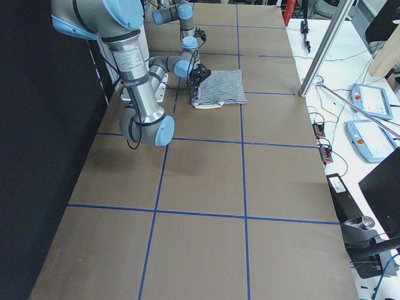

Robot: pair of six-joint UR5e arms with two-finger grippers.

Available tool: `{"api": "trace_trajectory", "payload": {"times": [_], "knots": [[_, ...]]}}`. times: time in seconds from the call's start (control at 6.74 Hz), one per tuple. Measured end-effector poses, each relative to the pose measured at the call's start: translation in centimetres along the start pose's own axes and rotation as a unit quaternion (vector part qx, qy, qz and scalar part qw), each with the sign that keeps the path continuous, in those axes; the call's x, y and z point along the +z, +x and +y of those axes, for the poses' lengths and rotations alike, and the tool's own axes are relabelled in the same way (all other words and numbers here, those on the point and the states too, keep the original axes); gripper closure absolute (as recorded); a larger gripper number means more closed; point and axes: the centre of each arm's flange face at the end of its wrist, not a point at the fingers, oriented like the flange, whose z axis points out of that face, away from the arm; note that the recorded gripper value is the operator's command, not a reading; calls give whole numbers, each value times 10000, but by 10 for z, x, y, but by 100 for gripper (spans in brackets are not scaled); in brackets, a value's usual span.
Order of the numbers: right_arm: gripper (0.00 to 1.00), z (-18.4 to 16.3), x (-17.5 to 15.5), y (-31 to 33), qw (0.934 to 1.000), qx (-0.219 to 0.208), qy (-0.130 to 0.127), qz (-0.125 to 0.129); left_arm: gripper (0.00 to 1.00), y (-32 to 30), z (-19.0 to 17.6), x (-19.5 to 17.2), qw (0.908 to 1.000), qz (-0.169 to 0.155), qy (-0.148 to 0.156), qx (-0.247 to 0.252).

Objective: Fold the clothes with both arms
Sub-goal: 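Lift the near edge with both grippers and fold it toward the far end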

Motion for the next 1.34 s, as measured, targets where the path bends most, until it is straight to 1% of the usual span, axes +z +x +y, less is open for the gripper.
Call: {"api": "trace_trajectory", "payload": {"times": [0.3,0.45,0.59,0.74,0.89,1.04,1.19,1.34], "knots": [[100,-2,5,-4,10000,-4,15,-14,100,4,-11,2,9998,170,35,-76],[100,-10,6,-13,10000,3,77,-36,100,6,-27,-1,9995,233,137,-149],[100,-25,5,-40,9998,-11,193,-94,100,10,-54,0,9987,314,305,-276],[100,-49,10,-82,9994,-62,331,-77,49,19,-93,13,9970,423,520,-388],[10,-85,15,-132,9989,-102,440,-85,0,31,-146,30,9948,520,787,-391],[0,-128,25,-177,9983,-72,541,-208,0,37,-212,34,9928,522,1057,-206],[0,-168,34,-207,9972,-114,661,-319,0,32,-271,26,9909,483,1250,85],[0,-196,37,-219,9961,-227,763,-375,0,23,-308,23,9891,466,1367,283]]}}
